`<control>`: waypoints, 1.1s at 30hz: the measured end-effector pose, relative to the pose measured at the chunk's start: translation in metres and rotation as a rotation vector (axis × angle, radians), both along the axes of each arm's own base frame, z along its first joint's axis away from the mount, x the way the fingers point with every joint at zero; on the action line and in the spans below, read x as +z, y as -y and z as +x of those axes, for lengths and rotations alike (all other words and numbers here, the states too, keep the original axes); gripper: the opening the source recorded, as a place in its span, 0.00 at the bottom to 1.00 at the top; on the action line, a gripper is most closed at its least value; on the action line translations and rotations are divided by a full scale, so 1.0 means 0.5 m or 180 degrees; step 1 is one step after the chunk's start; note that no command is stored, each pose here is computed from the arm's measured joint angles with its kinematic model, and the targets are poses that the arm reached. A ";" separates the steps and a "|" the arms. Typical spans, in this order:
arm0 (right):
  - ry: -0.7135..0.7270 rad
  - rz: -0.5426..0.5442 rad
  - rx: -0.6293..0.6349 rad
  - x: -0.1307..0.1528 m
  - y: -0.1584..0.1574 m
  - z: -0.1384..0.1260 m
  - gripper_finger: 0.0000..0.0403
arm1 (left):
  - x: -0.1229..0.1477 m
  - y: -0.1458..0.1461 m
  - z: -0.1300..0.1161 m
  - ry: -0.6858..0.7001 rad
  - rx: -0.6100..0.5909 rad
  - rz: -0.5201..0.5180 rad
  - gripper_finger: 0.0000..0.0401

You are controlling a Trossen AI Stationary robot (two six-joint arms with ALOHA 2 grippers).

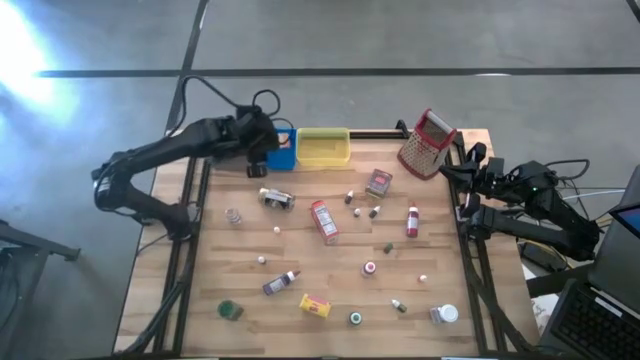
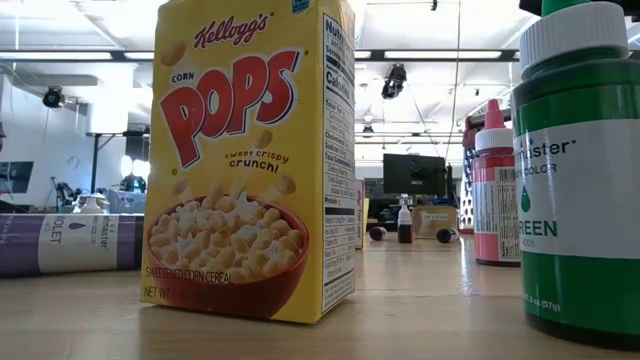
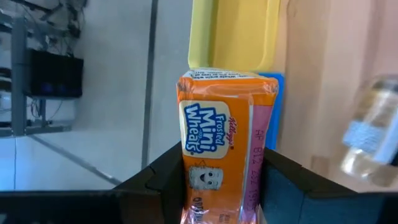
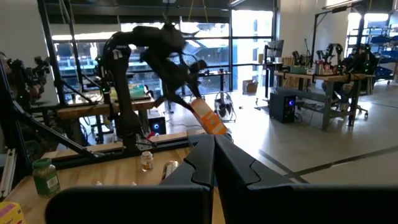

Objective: Pick & Place Kitchen Items
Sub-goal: Put the orange cereal box into the blue bin

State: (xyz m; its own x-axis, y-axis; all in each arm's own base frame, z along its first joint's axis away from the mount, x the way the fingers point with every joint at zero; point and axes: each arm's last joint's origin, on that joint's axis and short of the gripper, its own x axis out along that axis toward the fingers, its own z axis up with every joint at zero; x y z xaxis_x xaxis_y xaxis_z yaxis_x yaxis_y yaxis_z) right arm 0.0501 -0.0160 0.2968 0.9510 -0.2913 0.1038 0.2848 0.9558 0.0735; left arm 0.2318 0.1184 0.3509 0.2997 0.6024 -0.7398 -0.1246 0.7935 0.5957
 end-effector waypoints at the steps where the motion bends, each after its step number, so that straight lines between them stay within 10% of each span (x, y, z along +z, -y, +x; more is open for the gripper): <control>1: 0.0000 -0.0003 -0.0001 0.000 0.000 0.000 0.02 | -0.007 -0.010 0.003 -0.0066 0.0014 -0.0011 0.42; 14: -0.0001 0.0000 0.0000 0.000 0.000 0.000 0.02 | -0.076 -0.100 0.036 -0.0718 -0.0048 -0.0134 0.42; 33: -0.0001 -0.0002 0.0000 0.000 0.000 0.000 0.02 | -0.008 -0.224 0.038 -0.0034 -0.0288 -0.0697 0.42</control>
State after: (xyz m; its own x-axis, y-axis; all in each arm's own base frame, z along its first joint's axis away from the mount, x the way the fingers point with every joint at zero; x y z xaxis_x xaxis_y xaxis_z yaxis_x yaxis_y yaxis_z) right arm 0.0502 -0.0160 0.2968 0.9510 -0.2914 0.1035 0.2849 0.9558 0.0729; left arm 0.2509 0.2303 0.3470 0.3365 0.3982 -0.8534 -0.0417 0.9116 0.4089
